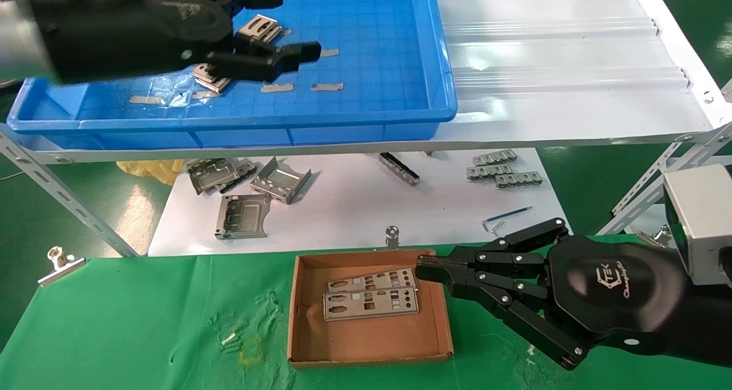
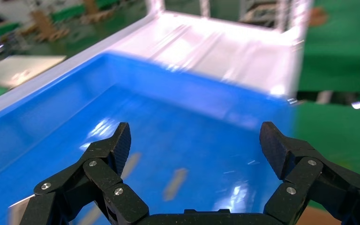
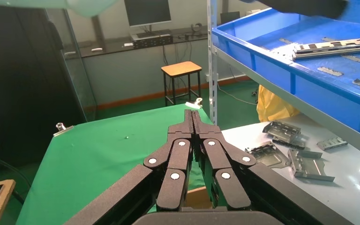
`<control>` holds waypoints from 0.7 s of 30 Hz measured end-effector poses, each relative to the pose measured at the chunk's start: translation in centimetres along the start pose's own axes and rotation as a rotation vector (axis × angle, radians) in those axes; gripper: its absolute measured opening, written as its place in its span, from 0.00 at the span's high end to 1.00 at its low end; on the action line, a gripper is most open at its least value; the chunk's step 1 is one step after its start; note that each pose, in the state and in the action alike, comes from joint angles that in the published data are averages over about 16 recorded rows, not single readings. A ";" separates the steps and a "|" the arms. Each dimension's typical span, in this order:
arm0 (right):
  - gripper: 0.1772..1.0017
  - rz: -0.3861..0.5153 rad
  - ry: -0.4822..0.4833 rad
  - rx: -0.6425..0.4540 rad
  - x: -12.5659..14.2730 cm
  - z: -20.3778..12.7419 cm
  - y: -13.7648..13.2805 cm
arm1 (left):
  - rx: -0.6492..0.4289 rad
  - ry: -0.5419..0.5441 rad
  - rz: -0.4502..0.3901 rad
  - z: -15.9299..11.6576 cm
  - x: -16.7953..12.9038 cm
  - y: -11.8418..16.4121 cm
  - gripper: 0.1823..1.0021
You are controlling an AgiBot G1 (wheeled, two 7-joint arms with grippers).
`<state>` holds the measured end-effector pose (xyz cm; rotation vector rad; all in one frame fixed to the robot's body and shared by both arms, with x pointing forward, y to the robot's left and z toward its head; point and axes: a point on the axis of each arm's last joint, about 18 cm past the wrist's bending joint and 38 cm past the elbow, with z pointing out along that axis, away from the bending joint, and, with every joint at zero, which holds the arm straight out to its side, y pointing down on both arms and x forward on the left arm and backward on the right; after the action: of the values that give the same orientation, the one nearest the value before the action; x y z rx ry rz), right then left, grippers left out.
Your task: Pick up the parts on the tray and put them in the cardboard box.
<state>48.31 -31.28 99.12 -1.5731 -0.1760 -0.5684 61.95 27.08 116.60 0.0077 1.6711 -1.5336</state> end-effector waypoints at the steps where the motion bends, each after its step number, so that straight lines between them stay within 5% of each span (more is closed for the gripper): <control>1: 0.98 0.000 0.000 0.000 0.0 0.0 0.0 | -0.013 -0.023 -0.003 0.5 -0.7 0.1 0.00; 10: 0.98 0.000 0.000 0.000 0.0 0.0 0.0 | -0.110 -0.212 -0.045 2.9 -5.2 1.4 0.00; 21: 0.98 0.000 0.000 0.000 0.0 0.0 0.0 | -0.154 -0.310 -0.125 3.7 -6.7 3.0 0.00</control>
<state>48.31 -31.28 99.12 -1.5731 -0.1760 -0.5684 69.88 28.24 118.32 -0.4027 1.5572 -1.4091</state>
